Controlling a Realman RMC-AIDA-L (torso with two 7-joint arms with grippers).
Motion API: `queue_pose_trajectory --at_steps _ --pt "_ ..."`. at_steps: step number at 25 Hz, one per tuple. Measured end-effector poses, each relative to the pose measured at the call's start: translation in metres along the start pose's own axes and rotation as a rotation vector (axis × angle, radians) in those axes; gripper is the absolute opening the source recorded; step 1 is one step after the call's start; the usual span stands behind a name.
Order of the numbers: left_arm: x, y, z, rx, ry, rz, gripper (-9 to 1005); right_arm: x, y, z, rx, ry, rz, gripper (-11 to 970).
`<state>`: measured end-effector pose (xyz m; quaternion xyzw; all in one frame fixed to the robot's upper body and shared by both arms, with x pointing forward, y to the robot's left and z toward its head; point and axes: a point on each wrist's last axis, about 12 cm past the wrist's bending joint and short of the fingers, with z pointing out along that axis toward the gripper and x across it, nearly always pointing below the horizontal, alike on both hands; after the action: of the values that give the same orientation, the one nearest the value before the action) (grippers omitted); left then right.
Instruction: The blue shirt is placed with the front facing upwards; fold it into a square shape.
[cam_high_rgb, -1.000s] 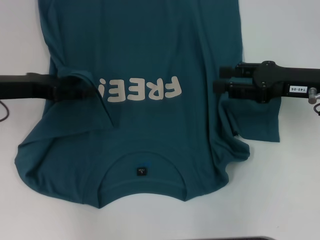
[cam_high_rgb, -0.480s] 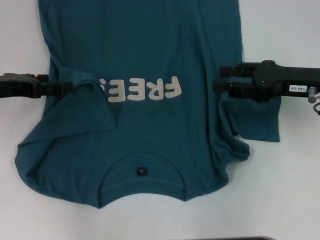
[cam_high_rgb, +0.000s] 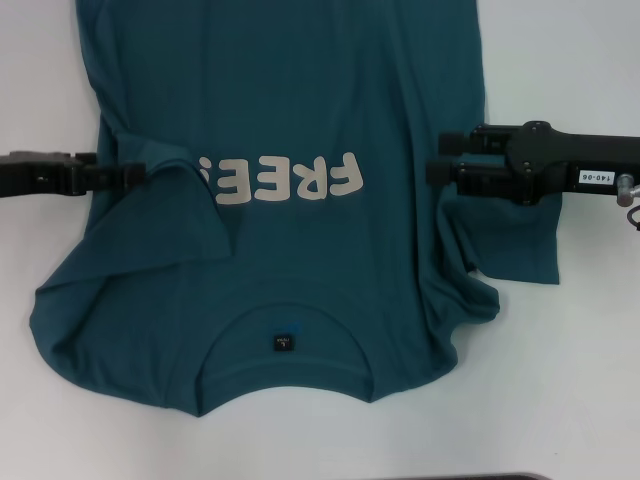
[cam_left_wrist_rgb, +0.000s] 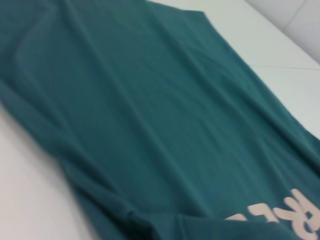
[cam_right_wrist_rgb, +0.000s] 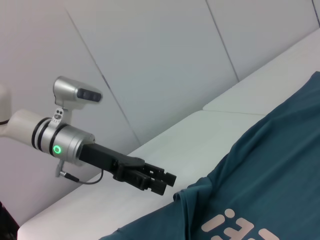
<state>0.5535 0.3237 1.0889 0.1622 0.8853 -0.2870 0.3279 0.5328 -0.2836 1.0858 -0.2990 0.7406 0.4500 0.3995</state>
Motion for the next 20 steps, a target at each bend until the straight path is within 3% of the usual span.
queue_pose_trajectory --at_steps 11,20 --pt "0.006 0.002 0.009 -0.012 0.026 -0.072 887 0.000 0.000 -0.001 -0.003 -0.002 0.000 548" --pt "-0.002 -0.014 0.027 0.059 0.074 -0.051 887 0.000 0.000 -0.003 0.000 0.000 -0.003 547"
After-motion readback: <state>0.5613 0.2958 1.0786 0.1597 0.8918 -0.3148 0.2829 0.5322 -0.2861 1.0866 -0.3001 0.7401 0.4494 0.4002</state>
